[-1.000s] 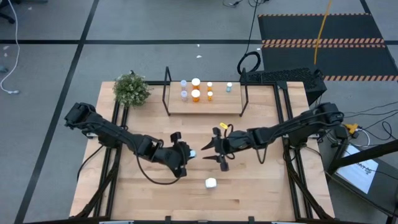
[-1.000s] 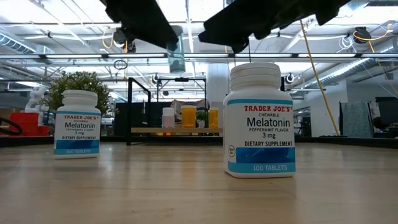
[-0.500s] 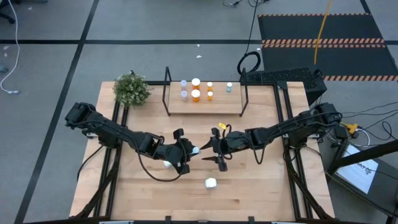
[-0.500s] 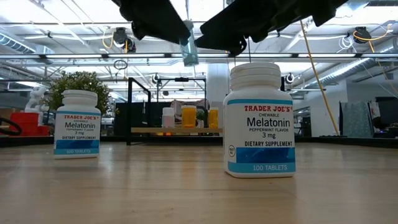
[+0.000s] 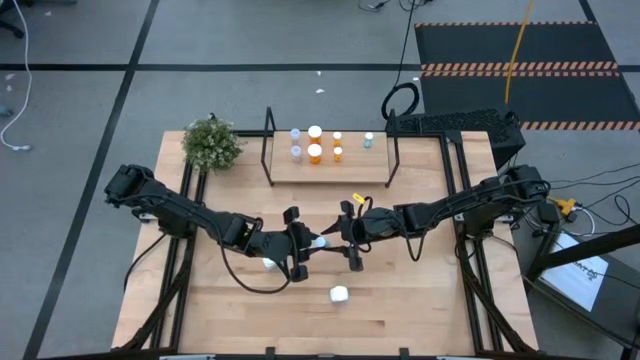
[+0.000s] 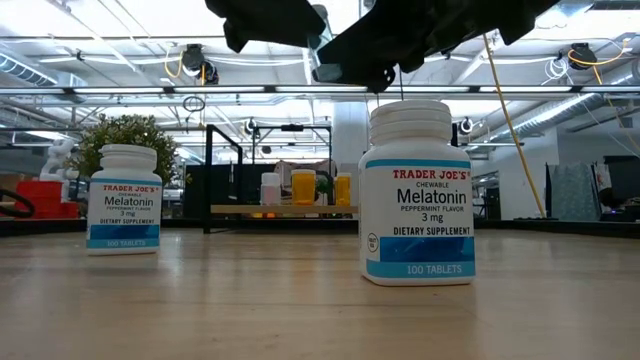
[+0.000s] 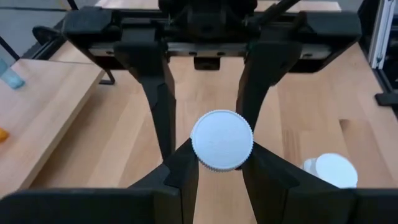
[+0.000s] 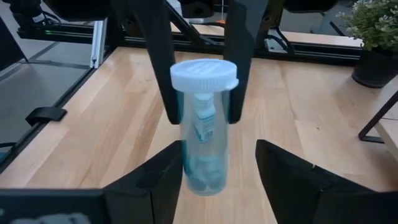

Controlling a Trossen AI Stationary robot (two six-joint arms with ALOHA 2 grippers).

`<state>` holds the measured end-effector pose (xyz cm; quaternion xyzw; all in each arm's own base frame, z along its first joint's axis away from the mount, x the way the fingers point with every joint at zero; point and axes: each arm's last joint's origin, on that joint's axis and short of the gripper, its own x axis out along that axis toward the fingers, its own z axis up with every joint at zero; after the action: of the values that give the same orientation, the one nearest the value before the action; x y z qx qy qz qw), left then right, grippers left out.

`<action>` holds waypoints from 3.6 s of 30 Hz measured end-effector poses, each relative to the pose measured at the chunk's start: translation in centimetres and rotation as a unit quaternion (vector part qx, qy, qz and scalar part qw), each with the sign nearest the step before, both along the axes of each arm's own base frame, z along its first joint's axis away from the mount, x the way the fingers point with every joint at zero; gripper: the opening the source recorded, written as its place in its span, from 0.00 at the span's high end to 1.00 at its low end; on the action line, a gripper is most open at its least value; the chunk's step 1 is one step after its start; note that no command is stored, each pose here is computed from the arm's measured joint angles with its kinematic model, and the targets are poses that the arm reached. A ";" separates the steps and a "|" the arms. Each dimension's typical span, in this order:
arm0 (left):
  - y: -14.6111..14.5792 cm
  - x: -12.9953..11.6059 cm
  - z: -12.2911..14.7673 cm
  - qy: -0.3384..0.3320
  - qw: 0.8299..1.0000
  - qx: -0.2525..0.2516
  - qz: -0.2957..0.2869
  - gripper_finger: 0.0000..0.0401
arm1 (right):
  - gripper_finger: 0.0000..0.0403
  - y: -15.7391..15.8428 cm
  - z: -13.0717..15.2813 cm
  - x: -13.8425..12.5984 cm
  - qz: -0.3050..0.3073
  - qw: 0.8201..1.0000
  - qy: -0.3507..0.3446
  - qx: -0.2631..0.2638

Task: Pick and place medicine bottles onto shelf by color
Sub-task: Put the blue pill bottle on the shelf aligned with the other blue pill bottle

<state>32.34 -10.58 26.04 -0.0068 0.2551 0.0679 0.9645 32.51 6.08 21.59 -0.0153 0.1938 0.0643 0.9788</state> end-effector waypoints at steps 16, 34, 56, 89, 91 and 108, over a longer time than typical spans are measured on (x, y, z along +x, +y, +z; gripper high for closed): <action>-0.2 0.0 0.1 -0.003 1.000 0.011 -0.006 0.70 | 0.74 -0.2 0.0 0.0 0.010 1.000 -0.001 -0.015; -1.0 -0.7 -0.2 0.004 0.999 0.038 0.035 0.32 | 0.73 -0.2 -0.1 0.0 0.009 1.000 0.000 -0.025; -0.1 -2.2 -4.5 -0.155 0.986 0.057 0.024 0.51 | 0.73 -0.2 0.5 0.2 0.010 0.999 -0.031 -0.019; -0.9 -1.0 -5.2 -0.200 0.976 0.089 -0.016 0.65 | 0.73 0.0 0.7 0.2 0.031 0.998 -0.046 -0.012; -0.9 -1.0 -5.3 -0.200 0.976 0.089 -0.016 0.65 | 0.73 0.0 0.7 0.2 0.031 0.998 -0.046 -0.012; -0.7 -1.1 -5.7 -0.178 0.979 0.103 -0.003 0.65 | 0.60 -0.3 0.2 0.1 0.019 1.000 -0.013 0.002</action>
<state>31.28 -11.28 20.35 0.0814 0.0715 0.0881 0.9902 32.64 5.81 21.82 -0.0176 0.1806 0.0832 0.9799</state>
